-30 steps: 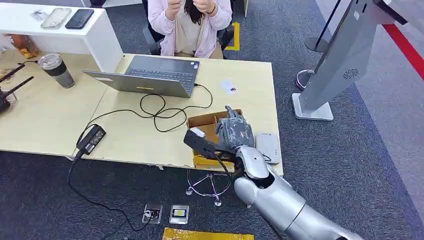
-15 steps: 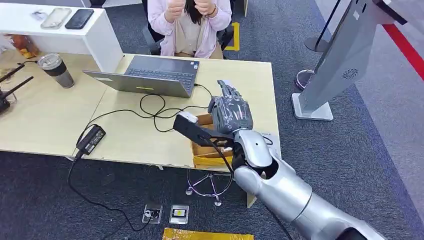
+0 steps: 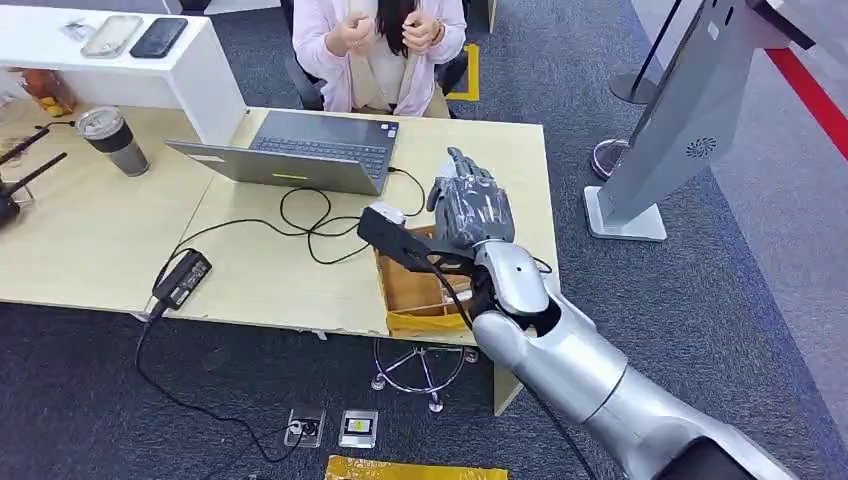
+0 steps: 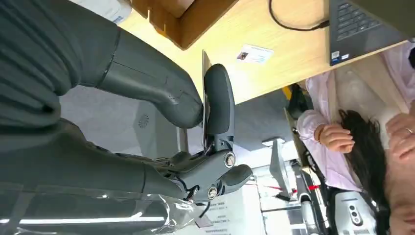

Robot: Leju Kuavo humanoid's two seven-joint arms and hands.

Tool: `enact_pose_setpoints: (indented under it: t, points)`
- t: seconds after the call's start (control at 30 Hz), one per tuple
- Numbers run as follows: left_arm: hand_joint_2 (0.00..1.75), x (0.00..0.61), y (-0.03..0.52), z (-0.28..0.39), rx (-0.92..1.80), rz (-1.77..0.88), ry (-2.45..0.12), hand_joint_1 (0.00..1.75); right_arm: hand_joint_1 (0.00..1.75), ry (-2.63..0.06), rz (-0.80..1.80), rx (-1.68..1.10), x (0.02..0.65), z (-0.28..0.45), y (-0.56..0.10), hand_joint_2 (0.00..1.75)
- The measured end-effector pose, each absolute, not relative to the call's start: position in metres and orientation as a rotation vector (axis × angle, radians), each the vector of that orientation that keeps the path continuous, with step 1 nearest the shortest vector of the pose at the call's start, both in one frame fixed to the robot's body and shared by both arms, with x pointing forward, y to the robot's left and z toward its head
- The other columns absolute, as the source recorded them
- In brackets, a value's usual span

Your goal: Pass the card to the sensor for recognition and then transmit it.

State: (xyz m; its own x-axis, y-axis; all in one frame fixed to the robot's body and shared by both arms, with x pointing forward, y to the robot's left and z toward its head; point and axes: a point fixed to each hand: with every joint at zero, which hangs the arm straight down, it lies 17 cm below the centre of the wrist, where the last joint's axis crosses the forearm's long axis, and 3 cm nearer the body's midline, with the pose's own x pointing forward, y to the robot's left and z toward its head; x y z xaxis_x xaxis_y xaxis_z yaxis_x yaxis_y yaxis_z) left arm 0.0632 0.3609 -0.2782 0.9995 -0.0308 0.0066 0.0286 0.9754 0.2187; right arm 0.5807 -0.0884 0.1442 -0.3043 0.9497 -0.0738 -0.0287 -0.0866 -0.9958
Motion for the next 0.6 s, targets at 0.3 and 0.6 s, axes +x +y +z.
enact_pose_setpoints:
  t: [0.3,0.6]
  points:
    - [0.0,0.063,0.359,-0.278,0.213,-0.044,-0.01,0.0,1.75,-1.319,1.511,-1.1,0.584,0.138,-0.101,1.75]
    - [0.0,0.061,0.359,-0.279,0.217,-0.089,-0.007,0.0,1.75,-1.298,1.511,-1.123,0.585,0.136,-0.11,1.75]
